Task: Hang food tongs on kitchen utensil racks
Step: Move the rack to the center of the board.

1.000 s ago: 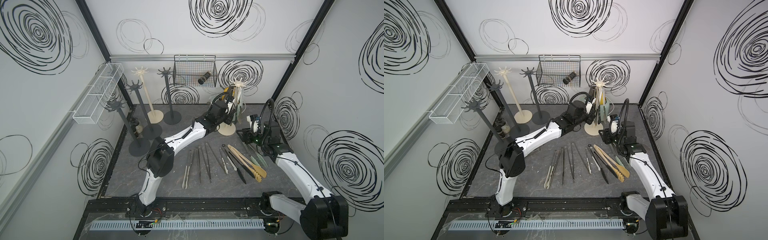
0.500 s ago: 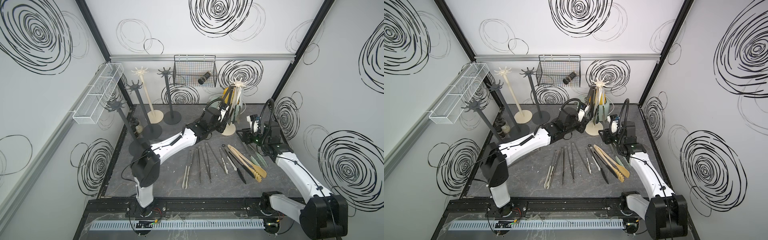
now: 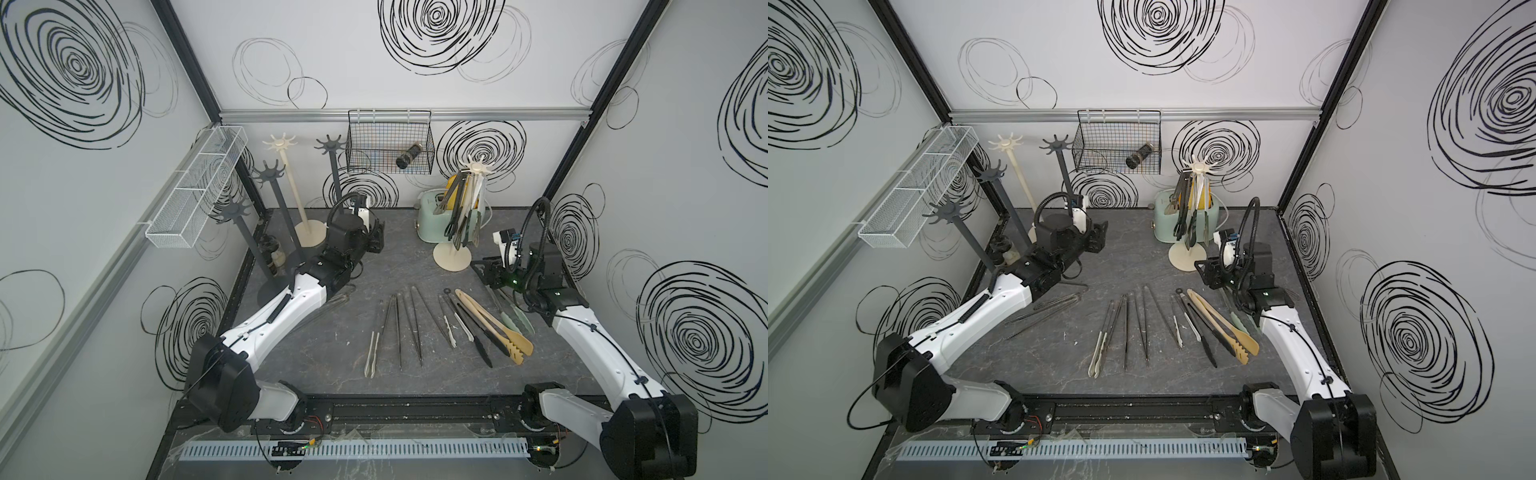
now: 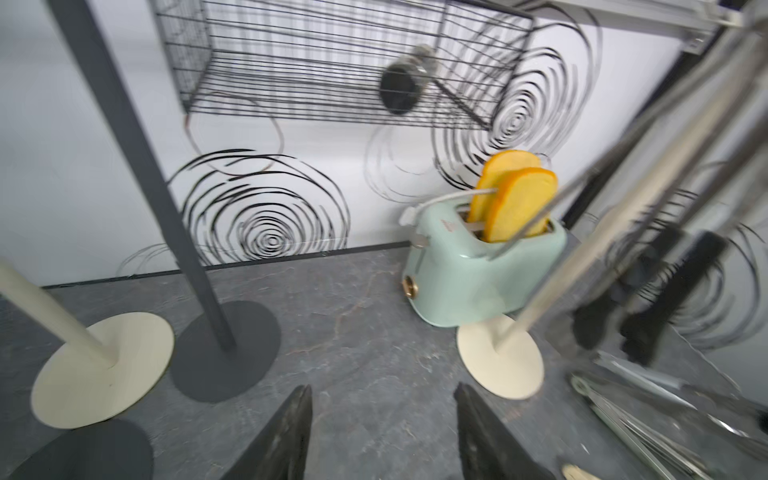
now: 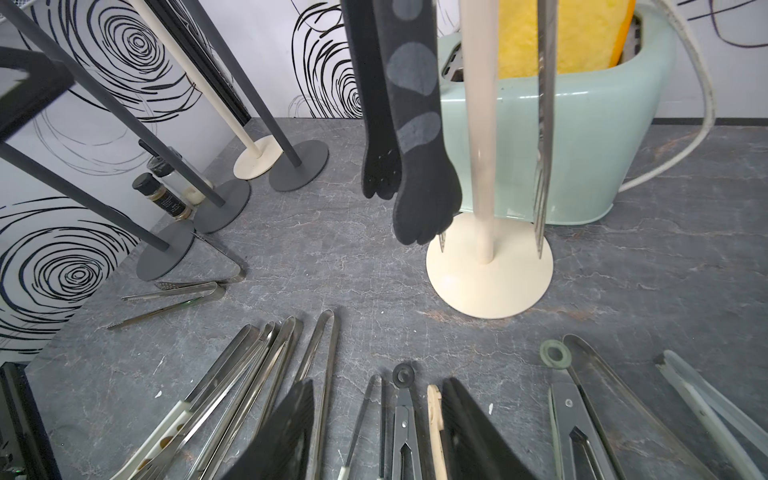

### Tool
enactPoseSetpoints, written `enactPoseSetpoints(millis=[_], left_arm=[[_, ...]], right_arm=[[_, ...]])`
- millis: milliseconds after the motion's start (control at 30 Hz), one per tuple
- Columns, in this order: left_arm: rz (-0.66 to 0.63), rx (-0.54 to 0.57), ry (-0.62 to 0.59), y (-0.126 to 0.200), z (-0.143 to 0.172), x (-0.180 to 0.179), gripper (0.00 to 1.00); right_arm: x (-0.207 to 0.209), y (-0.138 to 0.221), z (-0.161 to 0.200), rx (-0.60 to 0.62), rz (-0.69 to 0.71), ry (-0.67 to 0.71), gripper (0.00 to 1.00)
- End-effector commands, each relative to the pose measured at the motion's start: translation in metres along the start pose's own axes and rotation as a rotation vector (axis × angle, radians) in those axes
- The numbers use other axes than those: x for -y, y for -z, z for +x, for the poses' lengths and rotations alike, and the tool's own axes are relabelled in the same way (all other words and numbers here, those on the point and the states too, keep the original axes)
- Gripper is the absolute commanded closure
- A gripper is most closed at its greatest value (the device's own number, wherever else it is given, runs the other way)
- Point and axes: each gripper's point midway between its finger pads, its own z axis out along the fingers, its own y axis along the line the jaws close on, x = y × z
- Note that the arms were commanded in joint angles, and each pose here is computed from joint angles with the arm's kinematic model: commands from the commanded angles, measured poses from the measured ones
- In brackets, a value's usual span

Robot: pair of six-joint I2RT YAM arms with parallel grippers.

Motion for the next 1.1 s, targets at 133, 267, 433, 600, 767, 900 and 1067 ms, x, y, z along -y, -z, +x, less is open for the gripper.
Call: enactPoseSetpoints(millis=[133,267,433,600,767,900,1067], left_arm=[[-0.021,0.189,0.058,-0.044,-0.035,-0.069,0.27],[-0.034,0.239,0.017,-0.067,-0.043,-0.093,0.23],[-0.007,0.298,-0.022,-0.087,-0.051,-0.113,0.21],[0.030,0.328,-0.055,-0.107,-0.051,-0.123,0.21],[0.018,0.325,-0.045,-0.128,-0.047,-0.146,0.22],[0.034,0.327,-0.068,-0.144,-0.046,-0.150,0.22],[0.058,0.333,-0.092,-0.165,-0.045,-0.150,0.24]], right_arm=[[-0.008,0.001,0.001,0.013,-0.033,0.017,0.47],[-0.008,-0.001,0.002,0.008,-0.029,0.018,0.47],[-0.006,-0.002,0.001,0.008,-0.023,0.018,0.46],[-0.005,-0.004,0.004,-0.005,-0.018,0.014,0.45],[-0.005,-0.005,0.007,-0.010,-0.015,0.015,0.43],[-0.002,-0.008,0.009,-0.020,-0.006,0.011,0.43],[0.001,-0.014,0.012,-0.038,-0.005,0.005,0.43]])
